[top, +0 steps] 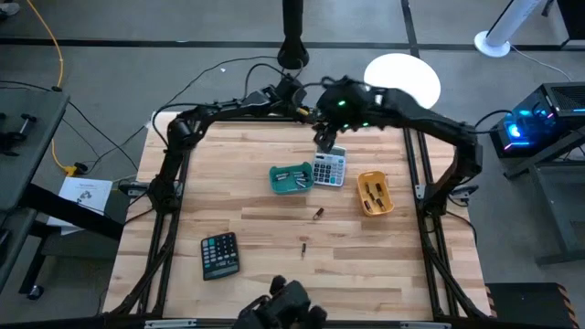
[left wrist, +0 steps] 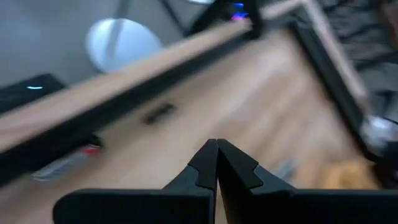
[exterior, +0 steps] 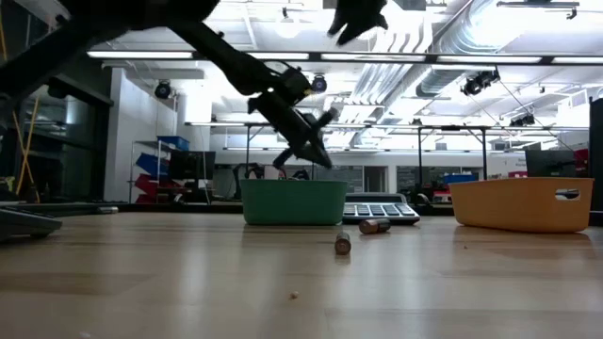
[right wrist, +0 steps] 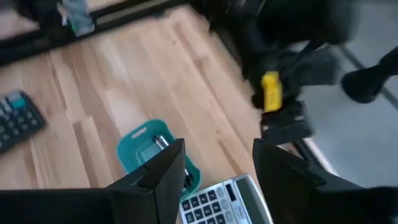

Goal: Sort batteries
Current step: Put the silver battery into the blue bin

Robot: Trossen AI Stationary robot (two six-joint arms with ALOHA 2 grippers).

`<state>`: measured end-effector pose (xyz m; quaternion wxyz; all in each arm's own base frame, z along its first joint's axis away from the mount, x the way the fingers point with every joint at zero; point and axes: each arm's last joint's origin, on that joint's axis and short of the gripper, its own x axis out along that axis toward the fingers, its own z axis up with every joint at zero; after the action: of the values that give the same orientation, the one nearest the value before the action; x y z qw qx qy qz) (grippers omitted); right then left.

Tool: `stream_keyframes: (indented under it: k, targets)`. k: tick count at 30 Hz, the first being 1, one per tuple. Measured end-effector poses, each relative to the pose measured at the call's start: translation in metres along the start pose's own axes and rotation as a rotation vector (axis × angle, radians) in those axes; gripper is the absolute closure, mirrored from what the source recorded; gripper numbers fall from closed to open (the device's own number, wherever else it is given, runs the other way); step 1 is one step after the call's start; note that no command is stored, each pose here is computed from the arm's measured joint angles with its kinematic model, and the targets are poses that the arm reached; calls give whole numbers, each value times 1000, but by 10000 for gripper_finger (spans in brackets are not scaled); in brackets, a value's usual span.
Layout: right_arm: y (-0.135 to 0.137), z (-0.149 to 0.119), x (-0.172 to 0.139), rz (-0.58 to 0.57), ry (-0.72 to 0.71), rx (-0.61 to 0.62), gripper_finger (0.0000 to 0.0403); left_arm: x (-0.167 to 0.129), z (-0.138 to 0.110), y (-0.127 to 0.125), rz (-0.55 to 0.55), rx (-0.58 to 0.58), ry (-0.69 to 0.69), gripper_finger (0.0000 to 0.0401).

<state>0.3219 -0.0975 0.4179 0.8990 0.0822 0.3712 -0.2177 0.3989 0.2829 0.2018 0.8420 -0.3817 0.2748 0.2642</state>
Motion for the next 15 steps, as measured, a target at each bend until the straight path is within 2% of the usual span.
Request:
stream_keyframes:
  k: [3,9,11,15]
  targets:
    - [-5,2,-31,-35,-43,44,220,10,1,6,128,36,-17,401]
    - [-13,-2,-73,-79,-126,108,220,22,-6,20,334,250,-2,401]
    - [-16,-4,-82,-97,-149,123,220,30,-12,26,365,290,34,401]
    - [-18,-6,-93,-116,-176,147,220,42,-24,36,383,290,108,401]
